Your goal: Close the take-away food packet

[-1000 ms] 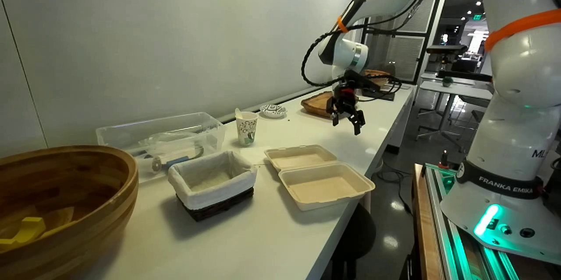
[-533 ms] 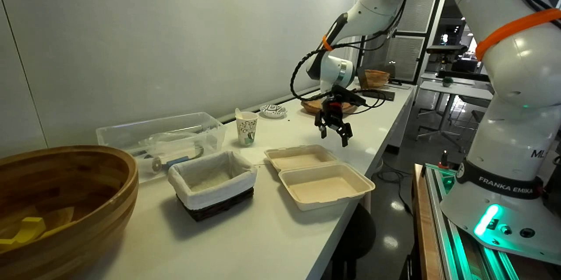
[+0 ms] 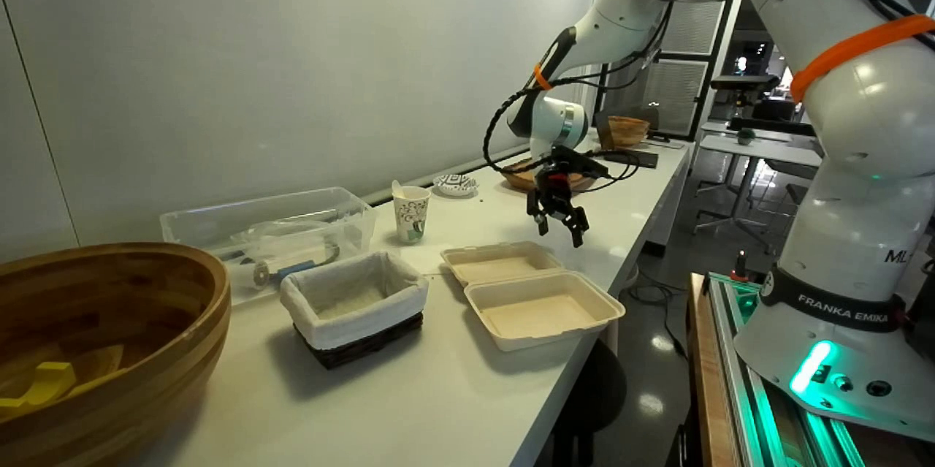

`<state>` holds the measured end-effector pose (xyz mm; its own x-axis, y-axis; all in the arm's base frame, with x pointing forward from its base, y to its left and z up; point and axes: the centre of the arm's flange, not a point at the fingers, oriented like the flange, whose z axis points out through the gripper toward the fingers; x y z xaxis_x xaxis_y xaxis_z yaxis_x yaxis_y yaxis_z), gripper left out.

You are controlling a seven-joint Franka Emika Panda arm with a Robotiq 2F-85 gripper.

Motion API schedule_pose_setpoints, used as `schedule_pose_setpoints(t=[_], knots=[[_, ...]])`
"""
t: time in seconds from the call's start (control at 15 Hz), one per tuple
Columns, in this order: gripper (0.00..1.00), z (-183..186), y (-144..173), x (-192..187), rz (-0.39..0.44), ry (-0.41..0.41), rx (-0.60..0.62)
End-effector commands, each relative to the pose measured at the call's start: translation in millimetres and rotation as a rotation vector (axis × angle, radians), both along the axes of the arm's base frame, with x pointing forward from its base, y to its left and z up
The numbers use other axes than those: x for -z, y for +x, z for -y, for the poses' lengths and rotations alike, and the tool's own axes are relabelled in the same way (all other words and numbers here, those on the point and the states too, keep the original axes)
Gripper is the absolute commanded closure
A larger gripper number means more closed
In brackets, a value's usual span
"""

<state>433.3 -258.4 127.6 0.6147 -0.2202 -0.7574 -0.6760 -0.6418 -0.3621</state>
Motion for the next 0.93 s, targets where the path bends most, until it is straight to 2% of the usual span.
schedule_pose_setpoints(t=[0.0, 0.13, 0.47, 0.53, 0.87], knots=[[0.01, 4.8, 12.7, 12.3, 0.012, -0.010, -0.039], [0.27, 3.4, 17.7, 16.3, 0.010, -0.012, -0.052], [0.66, -0.1, 26.1, 22.3, 0.016, -0.040, -0.105], [0.69, 0.3, 26.5, 22.5, 0.013, -0.044, -0.115], [0.53, 7.0, 26.4, 24.4, 0.011, -0.081, -0.143]])
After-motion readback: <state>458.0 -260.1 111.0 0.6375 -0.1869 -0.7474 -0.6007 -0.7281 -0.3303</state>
